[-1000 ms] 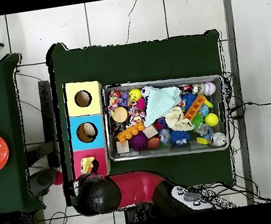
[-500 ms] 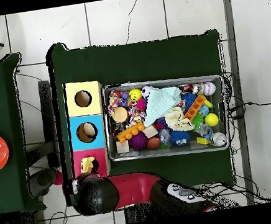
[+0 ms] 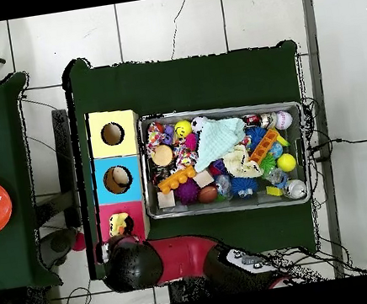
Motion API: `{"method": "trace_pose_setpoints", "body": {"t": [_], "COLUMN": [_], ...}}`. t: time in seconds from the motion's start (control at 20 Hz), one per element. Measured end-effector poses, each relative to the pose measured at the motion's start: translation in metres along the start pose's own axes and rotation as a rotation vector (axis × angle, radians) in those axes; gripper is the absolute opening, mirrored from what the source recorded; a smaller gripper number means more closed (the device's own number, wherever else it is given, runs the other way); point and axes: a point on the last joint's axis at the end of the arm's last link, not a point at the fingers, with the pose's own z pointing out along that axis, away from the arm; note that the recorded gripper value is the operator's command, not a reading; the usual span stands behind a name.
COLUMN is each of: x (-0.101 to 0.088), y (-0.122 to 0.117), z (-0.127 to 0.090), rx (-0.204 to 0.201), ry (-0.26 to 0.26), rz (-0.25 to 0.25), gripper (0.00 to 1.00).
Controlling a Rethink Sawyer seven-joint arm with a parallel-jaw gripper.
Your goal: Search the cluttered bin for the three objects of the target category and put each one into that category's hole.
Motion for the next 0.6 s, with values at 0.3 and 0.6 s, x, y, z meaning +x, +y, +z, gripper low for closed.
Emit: {"method": "trace_pose_setpoints", "body": {"t": [0.3,0.6], "x": [0.0071,0.0097], "y": [-0.0006,-0.0031], "z": [0.0039,0.0042], "rx": [0.007,0.015], "ry": [0.011,0.011], "rz": [-0.02,-0.029], "gripper": [0.0,0.0]}}
